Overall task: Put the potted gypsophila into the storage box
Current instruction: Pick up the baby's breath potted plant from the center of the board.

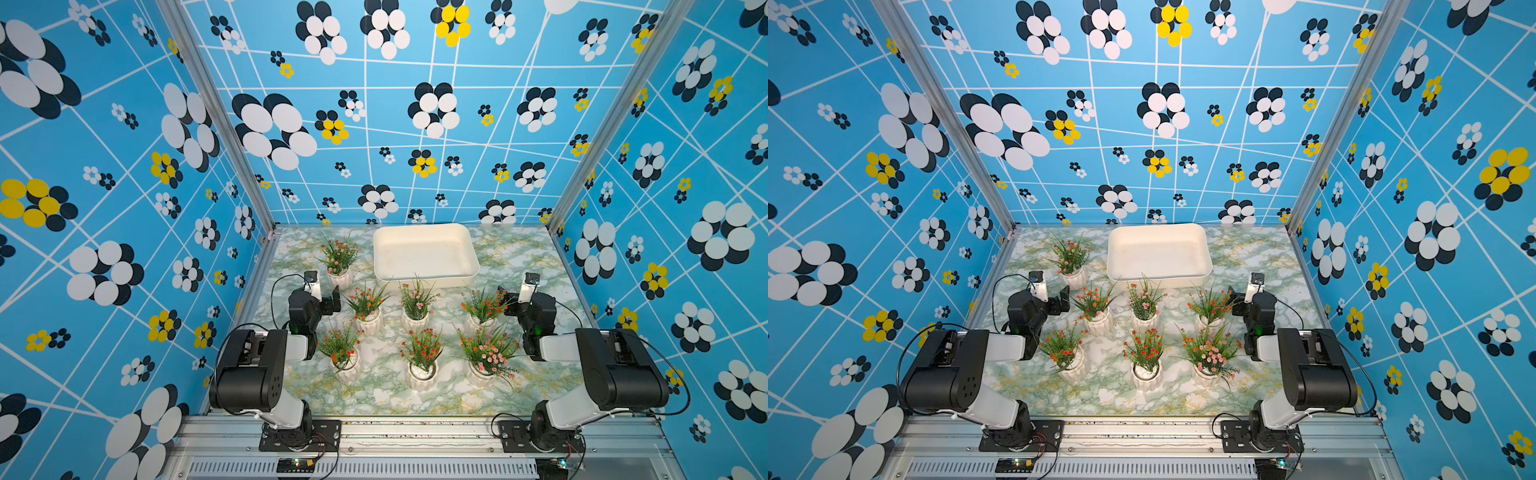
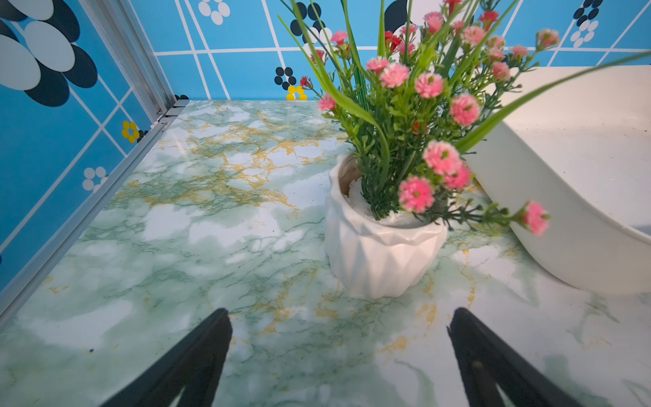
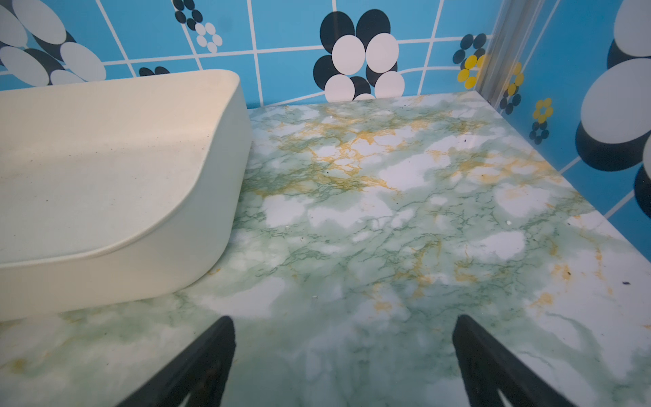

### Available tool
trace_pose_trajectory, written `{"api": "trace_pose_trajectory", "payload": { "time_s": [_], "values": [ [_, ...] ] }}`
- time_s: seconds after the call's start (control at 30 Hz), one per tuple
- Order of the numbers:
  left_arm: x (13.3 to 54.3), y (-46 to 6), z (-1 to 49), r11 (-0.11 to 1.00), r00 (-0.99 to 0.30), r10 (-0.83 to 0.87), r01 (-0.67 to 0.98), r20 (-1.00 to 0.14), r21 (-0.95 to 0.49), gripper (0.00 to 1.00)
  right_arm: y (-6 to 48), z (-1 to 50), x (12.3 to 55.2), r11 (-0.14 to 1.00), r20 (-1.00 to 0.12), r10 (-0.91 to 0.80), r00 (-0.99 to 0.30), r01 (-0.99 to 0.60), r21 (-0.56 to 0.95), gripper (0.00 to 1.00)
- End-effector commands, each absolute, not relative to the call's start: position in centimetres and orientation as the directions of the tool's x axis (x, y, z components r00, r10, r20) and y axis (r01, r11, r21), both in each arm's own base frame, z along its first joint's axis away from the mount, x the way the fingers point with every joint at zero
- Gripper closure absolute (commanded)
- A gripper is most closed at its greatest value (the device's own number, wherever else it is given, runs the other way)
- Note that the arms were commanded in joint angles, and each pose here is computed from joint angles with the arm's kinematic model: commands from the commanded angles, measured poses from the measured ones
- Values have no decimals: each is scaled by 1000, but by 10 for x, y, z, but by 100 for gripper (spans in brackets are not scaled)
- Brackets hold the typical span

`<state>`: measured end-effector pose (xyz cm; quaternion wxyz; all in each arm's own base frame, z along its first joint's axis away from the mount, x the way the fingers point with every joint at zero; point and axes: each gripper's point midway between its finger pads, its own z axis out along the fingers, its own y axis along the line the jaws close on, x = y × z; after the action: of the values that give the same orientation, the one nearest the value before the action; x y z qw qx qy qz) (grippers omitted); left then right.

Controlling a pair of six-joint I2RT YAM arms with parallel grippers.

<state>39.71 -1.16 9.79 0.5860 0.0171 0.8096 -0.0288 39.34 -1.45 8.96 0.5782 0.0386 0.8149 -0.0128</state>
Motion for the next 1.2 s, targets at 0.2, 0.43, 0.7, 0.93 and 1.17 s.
{"api": "trace_pose_trajectory", "payload": {
  "time_s": [0.2, 0.43, 0.7, 0.93, 1.17],
  "values": [
    [398, -10, 97, 998, -318, -5, 58, -948, -24, 1, -14, 95, 397, 997, -947, 46, -317, 66, 27, 1],
    [396, -3, 105, 999, -305, -20, 22, -952, -27, 0, -13, 95, 396, 997, -949, 50, -312, 64, 32, 1],
    [385, 18, 141, 994, -354, -63, -111, -933, -25, 0, -12, 112, 390, 998, -956, 54, -289, 52, 40, 1],
    [358, 56, 192, 923, -365, -237, -373, -901, -91, 1, -8, 137, 392, 992, -888, 126, -442, 46, 118, 1],
    [340, 76, 222, 863, -403, -347, -490, -847, -121, 1, -36, 151, 375, 968, -642, 208, -738, 250, 26, 1]
  ]
}}
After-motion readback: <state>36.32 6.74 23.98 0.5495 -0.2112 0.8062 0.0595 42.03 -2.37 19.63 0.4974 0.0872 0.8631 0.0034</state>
